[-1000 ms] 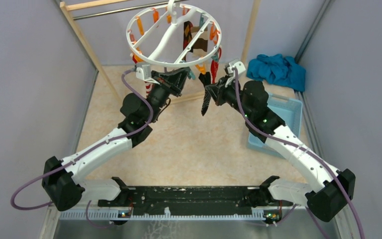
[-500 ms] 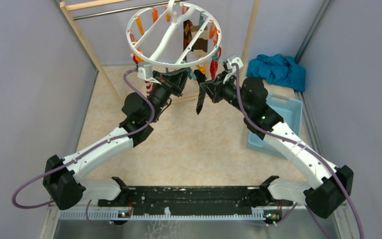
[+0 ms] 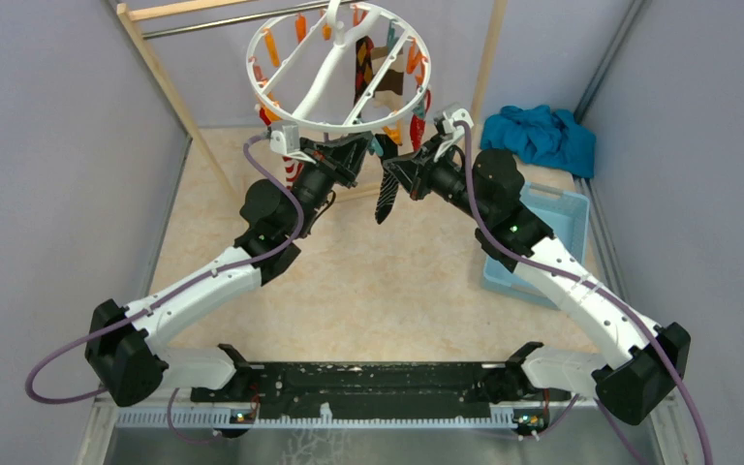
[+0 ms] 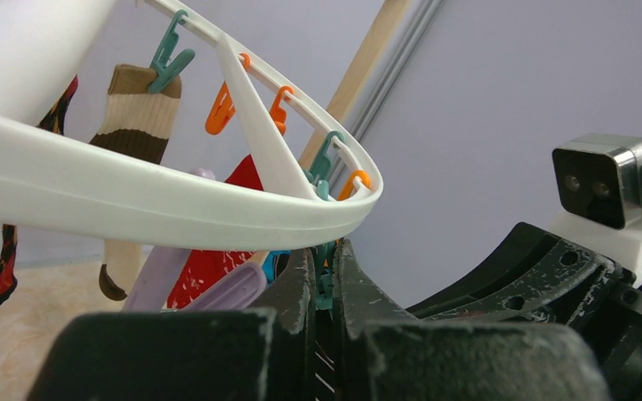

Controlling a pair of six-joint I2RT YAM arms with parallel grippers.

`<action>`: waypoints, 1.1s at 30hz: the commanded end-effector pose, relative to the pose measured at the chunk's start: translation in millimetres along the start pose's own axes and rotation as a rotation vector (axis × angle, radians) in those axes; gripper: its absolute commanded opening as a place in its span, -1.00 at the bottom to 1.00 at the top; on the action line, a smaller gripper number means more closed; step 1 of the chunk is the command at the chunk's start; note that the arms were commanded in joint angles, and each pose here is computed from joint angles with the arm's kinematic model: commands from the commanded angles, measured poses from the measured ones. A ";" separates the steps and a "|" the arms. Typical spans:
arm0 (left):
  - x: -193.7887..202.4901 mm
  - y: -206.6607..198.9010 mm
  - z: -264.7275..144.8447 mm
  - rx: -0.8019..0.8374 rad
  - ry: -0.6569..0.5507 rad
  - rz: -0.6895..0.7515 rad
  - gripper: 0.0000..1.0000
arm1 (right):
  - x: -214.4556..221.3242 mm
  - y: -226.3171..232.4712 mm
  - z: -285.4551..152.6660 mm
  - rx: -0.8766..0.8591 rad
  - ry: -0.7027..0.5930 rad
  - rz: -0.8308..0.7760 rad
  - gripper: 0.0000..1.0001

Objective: Clip the socks to the hanger
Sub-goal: Clamp the sock onto the hanger.

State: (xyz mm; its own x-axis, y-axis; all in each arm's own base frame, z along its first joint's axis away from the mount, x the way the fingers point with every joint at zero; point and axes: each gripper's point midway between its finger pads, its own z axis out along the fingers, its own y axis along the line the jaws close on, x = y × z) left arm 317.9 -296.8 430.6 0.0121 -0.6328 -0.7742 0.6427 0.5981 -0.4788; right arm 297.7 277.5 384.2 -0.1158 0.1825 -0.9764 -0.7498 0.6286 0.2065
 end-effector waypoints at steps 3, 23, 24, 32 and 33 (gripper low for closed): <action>6.4 2.3 2.2 -0.002 0.016 0.005 -1.00 | -59.8 26.5 -10.6 -0.072 -0.162 -0.025 -1.00; 1.1 6.8 8.5 -0.037 -0.019 -0.014 -1.00 | -52.2 37.2 -2.3 -0.113 -0.154 -0.004 -1.00; 0.6 7.2 9.3 -0.040 -0.022 -0.016 -1.00 | -50.6 38.7 0.5 -0.120 -0.150 -0.001 -1.00; -1.1 7.0 11.0 -0.042 -0.027 -0.013 -1.00 | -45.0 39.9 9.7 -0.116 -0.148 -0.003 -1.00; -0.1 7.5 10.1 -0.043 -0.024 -0.012 -1.00 | -45.7 39.3 9.5 -0.112 -0.149 -0.008 -1.00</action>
State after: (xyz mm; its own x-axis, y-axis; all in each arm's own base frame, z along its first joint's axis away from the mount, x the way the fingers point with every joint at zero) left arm 329.5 -298.4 425.2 0.0164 -0.6427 -0.7660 0.6118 0.6124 -0.5007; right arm 285.2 299.8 392.8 -0.1118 0.2171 -0.9697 -0.7949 0.5661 0.2184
